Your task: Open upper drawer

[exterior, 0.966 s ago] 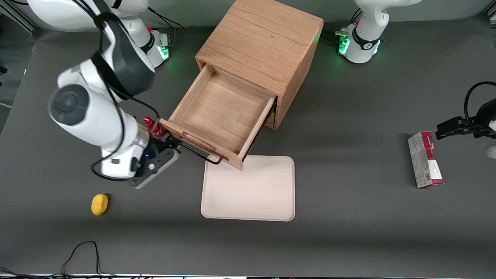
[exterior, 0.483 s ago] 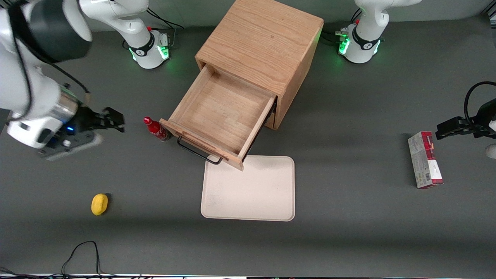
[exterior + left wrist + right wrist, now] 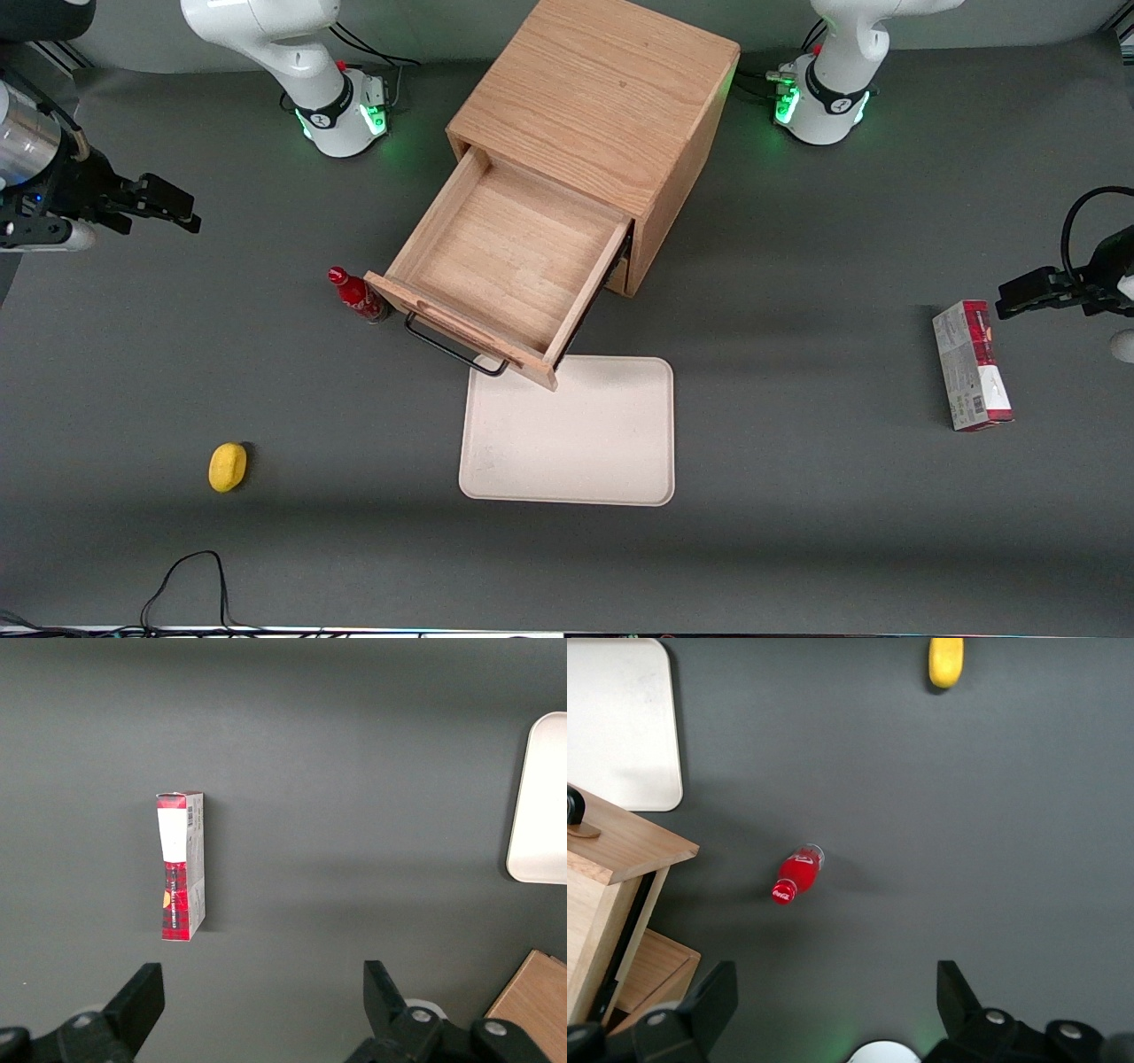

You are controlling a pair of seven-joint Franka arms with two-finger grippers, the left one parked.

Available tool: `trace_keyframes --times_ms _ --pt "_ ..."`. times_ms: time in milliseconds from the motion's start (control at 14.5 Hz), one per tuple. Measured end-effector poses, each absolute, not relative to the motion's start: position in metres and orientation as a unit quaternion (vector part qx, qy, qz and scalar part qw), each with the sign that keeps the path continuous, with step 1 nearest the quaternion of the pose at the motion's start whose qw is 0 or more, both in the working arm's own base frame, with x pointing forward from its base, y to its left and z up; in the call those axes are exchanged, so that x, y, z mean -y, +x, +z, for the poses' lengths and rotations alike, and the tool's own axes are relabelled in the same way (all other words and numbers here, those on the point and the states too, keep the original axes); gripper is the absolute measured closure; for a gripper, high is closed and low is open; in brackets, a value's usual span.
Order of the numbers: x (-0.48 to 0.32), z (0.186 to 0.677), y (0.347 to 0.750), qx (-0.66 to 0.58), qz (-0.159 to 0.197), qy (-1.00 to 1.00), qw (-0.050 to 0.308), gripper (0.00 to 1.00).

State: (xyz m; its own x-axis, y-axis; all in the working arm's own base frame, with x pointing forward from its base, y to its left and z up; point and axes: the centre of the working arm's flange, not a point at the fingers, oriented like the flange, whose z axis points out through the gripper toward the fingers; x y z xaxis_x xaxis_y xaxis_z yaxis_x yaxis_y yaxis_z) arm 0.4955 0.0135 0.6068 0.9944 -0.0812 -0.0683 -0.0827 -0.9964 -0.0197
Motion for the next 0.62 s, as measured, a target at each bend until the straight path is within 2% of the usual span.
trace_keyframes --times_ms 621 --pt "-0.0124 0.6095 0.4972 -0.063 0.018 -0.998 0.013 0.0"
